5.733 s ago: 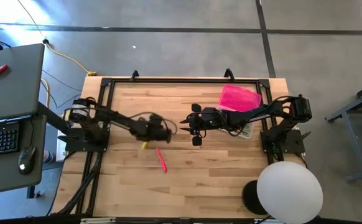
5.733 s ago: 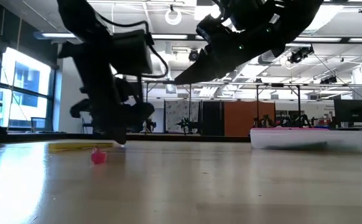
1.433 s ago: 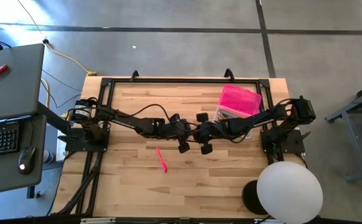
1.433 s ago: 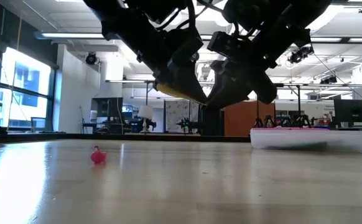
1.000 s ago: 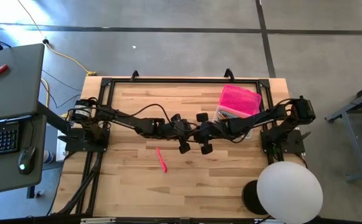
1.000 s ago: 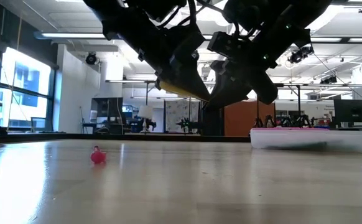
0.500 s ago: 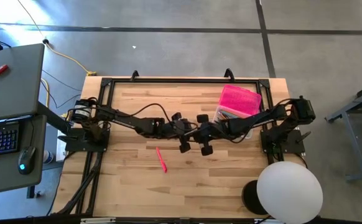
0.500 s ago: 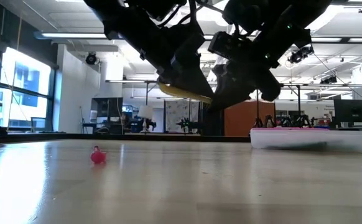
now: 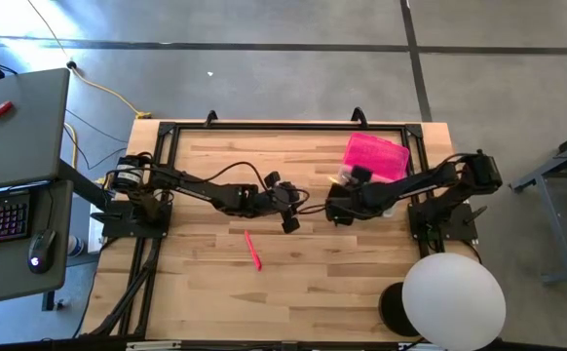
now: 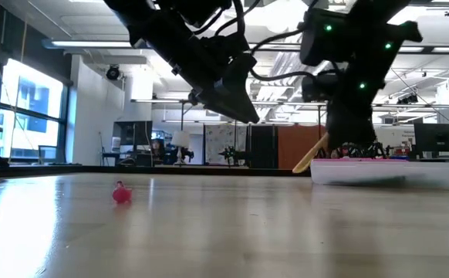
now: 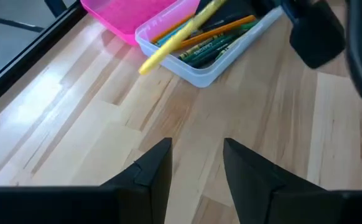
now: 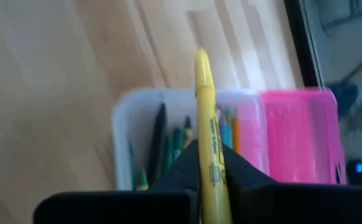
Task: Pick & place school supplies into a supply box
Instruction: Put the yellow pen into the pink supply box
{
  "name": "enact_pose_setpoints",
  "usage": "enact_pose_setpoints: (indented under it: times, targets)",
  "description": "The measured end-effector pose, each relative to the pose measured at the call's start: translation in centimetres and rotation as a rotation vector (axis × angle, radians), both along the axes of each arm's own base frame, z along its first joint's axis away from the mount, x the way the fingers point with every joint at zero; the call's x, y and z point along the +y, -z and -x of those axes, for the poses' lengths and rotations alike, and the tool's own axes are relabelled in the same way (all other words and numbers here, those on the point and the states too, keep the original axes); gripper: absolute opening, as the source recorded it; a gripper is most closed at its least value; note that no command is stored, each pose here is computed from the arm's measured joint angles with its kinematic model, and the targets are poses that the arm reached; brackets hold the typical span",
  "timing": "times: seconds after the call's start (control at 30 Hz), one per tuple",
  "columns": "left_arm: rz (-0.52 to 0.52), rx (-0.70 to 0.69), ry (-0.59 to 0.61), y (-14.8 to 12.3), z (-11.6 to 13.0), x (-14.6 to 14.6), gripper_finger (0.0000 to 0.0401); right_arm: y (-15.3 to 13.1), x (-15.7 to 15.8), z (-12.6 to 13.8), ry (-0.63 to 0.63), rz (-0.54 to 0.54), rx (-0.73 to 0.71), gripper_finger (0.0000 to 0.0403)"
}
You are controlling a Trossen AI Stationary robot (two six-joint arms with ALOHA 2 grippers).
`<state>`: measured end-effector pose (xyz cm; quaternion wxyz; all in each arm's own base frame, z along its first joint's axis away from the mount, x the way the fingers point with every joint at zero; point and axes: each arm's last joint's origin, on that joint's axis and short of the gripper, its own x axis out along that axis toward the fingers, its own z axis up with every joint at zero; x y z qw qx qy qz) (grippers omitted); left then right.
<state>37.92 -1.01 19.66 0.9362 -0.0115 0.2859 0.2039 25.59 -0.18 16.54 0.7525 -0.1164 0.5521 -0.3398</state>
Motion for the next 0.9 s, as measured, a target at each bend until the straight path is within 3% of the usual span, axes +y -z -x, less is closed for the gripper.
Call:
enact_pose_setpoints:
  times: [0.27, 0.47, 0.63, 0.9]
  targets:
    - [0.001, 0.001, 0.001, 0.0, 0.0, 0.0, 0.0174, -1.4, 0.7, 0.9, 0.01, -0.035, -0.042, 0.0006]
    - [-0.001, 0.034, 0.001, 0.3, 0.2, 0.0, 0.0174, -2.8, 1.2, 4.1, 0.172, -0.03, 0.0, 0.0004]
    - [-0.002, 0.054, 0.001, 0.4, 0.3, 0.0, 0.0174, -3.6, 1.9, 6.4, 0.294, -0.099, 0.026, 0.0003]
    - [-0.002, 0.053, 0.0, 0.4, 0.3, 0.0, 0.0175, 0.6, 2.7, 6.4, 0.095, -0.176, -0.042, 0.0003]
